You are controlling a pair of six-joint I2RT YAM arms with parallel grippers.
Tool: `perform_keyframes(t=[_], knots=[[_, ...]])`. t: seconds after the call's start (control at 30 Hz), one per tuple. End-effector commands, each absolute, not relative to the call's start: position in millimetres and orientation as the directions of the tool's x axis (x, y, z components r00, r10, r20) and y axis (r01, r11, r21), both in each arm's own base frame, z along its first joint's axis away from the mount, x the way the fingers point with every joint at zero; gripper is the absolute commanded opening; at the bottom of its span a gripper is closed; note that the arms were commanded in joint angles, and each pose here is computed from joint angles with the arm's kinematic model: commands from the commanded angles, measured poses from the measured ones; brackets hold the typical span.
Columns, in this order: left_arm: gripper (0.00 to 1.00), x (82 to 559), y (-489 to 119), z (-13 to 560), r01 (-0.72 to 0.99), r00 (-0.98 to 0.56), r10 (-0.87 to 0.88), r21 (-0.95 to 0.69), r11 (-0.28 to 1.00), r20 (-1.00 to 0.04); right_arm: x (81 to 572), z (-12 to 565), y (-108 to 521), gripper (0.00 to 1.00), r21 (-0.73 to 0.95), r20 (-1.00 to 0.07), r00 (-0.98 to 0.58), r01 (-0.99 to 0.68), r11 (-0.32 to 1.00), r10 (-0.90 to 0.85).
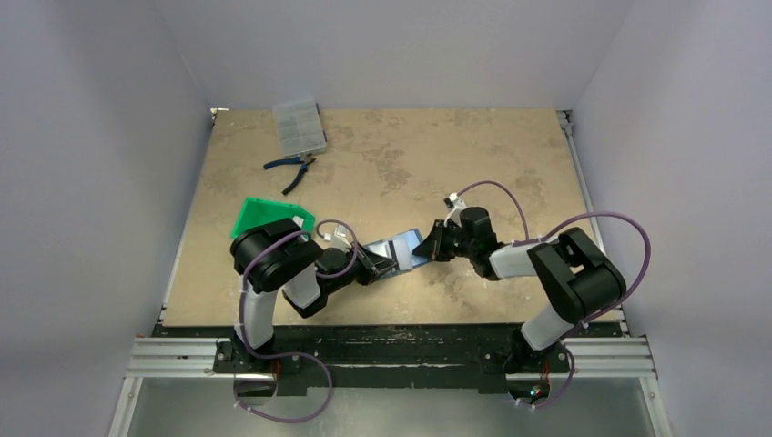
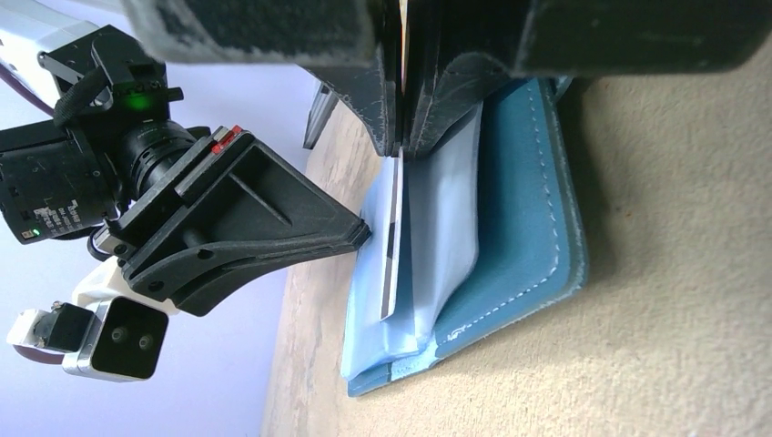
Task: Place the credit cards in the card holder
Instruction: Insert the credit card into the card holder.
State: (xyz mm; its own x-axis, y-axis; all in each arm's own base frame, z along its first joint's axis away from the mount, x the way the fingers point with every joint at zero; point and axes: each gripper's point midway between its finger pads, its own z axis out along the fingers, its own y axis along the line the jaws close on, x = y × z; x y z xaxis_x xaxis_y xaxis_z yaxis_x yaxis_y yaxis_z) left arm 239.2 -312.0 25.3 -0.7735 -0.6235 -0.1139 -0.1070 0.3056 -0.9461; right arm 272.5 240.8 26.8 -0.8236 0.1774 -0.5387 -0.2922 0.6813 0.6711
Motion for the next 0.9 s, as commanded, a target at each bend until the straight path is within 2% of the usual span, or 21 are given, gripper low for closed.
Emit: perform_keyframes(t=[0.0, 0.27, 0.6, 0.87], knots=[[0.0, 253.4, -313.7, 48.1, -0.038, -0.733, -0.667, -0.972, 0.233, -0.131, 274.4, 25.8, 237.3, 0.02, 0.661, -0.552, -0.811, -0.283, 0.695, 0.195], [0.0, 264.0, -304.5, 47.9, -0.021, -0.7, -0.68, -0.945, 0.325, -0.218, 273.3, 24.6, 239.1, 0.02, 0.668, -0.549, -0.814, -0.29, 0.685, 0.19], [0.0, 262.9, -317.2, 46.9, -0.022, -0.726, -0.665, -0.96, 0.278, -0.176, 272.5, 25.5, 239.2, 0.02, 0.668, -0.551, -0.813, -0.294, 0.684, 0.188], [0.0, 265.4, -322.3, 40.5, -0.009, -0.73, -0.652, -0.951, 0.309, -0.204, 271.5, 27.9, 237.1, 0.05, 0.665, -0.545, -0.817, -0.282, 0.692, 0.19]])
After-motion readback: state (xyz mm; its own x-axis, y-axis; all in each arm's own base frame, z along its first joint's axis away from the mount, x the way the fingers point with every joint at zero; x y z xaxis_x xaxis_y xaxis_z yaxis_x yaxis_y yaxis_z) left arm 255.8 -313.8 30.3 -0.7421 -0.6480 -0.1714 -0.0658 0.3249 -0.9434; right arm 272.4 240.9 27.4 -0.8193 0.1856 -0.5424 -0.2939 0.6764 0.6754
